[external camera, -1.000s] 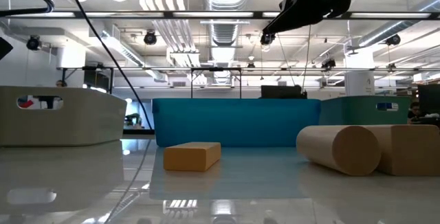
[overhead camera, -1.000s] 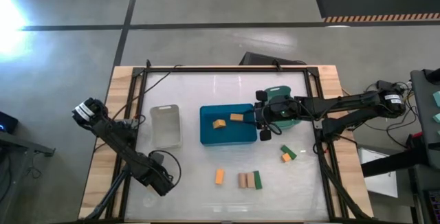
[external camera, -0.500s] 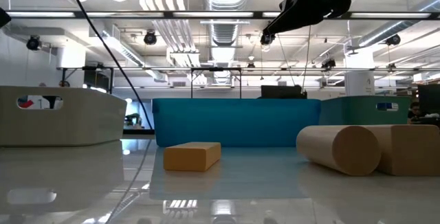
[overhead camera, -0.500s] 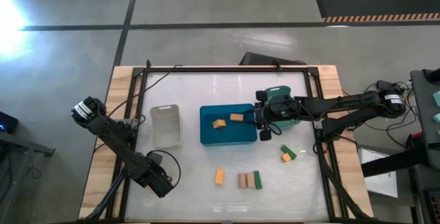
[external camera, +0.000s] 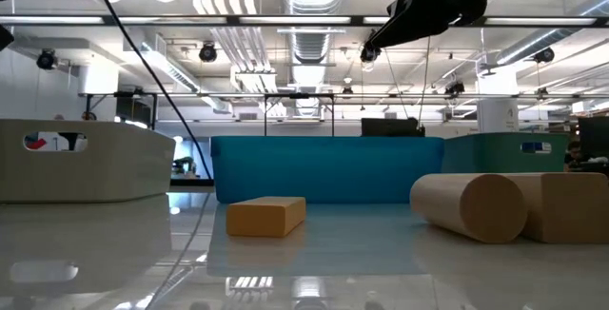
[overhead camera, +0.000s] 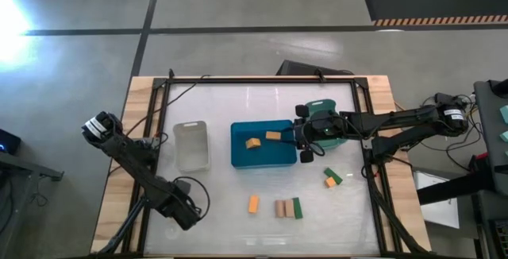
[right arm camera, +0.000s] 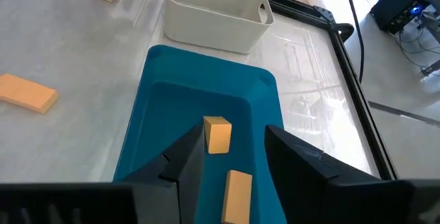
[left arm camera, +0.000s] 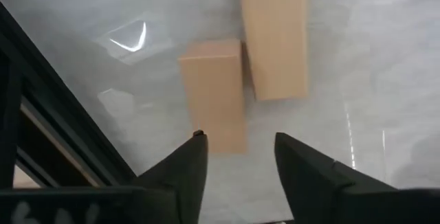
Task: Sort & place blocks by color
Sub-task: Put the brown block into the gray bin
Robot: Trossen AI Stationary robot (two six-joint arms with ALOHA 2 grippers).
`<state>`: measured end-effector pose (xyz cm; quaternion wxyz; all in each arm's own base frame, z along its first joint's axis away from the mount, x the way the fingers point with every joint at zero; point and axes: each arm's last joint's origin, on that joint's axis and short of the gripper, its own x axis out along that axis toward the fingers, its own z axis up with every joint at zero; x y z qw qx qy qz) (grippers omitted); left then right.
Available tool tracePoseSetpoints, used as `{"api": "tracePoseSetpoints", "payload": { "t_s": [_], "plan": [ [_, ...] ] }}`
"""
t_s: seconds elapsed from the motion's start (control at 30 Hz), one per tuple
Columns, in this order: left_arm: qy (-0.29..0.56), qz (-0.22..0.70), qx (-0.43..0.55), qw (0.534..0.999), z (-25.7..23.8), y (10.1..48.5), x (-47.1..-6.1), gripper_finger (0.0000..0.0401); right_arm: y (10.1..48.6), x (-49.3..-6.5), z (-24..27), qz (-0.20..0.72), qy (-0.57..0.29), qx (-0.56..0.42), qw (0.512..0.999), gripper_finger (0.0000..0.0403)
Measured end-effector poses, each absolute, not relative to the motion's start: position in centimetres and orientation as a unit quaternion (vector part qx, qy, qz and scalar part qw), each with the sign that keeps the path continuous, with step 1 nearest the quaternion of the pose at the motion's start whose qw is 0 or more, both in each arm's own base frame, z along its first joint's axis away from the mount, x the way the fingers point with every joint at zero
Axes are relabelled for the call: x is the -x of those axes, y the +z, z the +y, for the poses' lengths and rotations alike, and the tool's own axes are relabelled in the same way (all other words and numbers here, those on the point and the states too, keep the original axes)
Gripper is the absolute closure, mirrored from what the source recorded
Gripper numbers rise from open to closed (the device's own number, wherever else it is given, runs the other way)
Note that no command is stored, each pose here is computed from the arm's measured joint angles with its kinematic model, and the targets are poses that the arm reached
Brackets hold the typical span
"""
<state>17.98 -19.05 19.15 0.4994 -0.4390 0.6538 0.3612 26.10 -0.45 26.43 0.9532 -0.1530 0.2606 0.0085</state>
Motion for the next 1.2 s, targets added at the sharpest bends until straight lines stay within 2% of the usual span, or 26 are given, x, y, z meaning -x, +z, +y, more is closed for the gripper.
{"api": "tracePoseSetpoints", "payload": {
  "t_s": [0.23, 0.73, 0.83, 1.13, 1.2],
  "plan": [
    [0.376, 0.659, 0.417, 0.501, -18.7, 17.8, -16.9, 0.019, 26.4, -26.1, -0.4, 0.261, 0.009, 0.153, 0.953, 0.0257],
    [0.379, 0.646, 0.411, 0.519, -18.2, 16.5, -16.6, 0.0188, 26.4, -26.1, -0.4, 0.261, 0.009, 0.153, 0.953, 0.0264],
    [0.374, 0.646, 0.415, 0.52, -18.2, 16.3, -16.7, 0.02, 26.4, -26.1, -0.5, 0.261, 0.008, 0.153, 0.953, 0.0264],
    [0.372, 0.646, 0.417, 0.52, -18.2, 16.4, -16.7, 0.0279, 26.4, -26.1, -0.4, 0.261, 0.008, 0.153, 0.953, 0.0264],
    [0.37, 0.645, 0.419, 0.521, -18.3, 16.5, -16.8, 0.0285, 26.4, -26.1, -0.4, 0.261, 0.009, 0.153, 0.953, 0.0264]
  ]
}}
